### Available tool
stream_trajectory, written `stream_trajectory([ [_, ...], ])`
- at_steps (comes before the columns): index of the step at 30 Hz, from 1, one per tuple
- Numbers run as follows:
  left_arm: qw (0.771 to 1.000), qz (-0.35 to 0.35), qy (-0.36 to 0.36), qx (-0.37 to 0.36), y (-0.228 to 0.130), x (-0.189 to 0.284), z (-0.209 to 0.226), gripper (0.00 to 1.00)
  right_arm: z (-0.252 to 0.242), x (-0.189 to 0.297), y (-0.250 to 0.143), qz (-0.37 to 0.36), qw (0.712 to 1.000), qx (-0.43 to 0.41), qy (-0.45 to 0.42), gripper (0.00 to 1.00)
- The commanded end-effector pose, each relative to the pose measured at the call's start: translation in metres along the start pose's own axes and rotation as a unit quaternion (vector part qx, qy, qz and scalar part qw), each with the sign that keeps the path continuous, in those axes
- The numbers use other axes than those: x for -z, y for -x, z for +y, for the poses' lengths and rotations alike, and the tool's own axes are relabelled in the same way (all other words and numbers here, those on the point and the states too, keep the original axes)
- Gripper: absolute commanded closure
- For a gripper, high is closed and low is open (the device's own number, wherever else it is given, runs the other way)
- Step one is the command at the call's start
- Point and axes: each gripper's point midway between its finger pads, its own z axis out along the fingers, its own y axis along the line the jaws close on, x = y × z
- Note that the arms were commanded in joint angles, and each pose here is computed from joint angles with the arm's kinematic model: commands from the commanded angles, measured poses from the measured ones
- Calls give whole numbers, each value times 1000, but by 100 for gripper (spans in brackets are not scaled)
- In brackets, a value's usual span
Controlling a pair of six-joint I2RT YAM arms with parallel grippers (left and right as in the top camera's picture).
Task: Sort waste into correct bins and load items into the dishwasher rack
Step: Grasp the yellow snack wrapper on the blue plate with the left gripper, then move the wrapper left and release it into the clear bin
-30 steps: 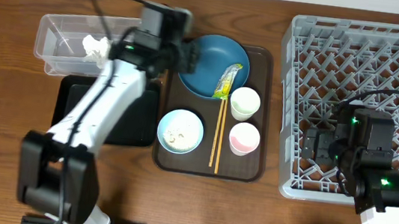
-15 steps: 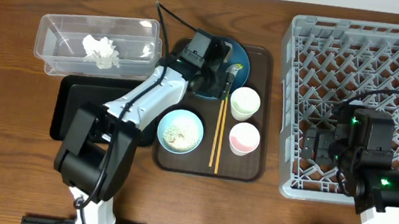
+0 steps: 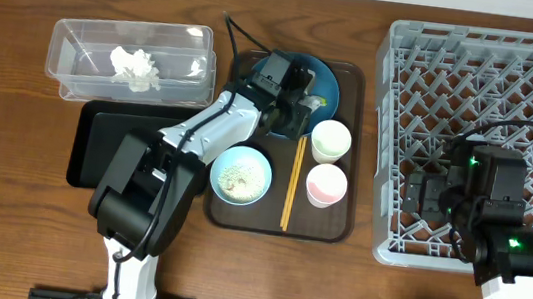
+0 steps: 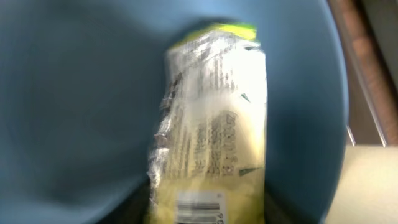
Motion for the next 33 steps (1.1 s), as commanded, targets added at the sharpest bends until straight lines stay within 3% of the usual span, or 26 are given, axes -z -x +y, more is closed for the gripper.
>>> stream_trajectory([
  [1, 1000, -9, -1, -6, 7, 2, -2, 72, 2, 6, 9, -13, 1000, -3, 3, 1],
  [7, 1000, -15, 4, -6, 11, 6, 1, 94, 2, 6, 8, -13, 1000, -3, 4, 1],
  [14, 997, -60, 36, 9, 36, 49, 22, 94, 2, 6, 8, -13, 1000, -3, 4, 1],
  [23, 979, -145, 124, 72, 60, 162, 93, 94, 2, 6, 9, -13, 1000, -3, 3, 1],
  [27, 966, -166, 158, 119, 55, 199, 140, 94, 2, 6, 9, -13, 1000, -3, 4, 1],
  [33, 956, -140, 189, 178, 25, 204, 193, 94, 2, 6, 9, -13, 1000, -3, 4, 1],
])
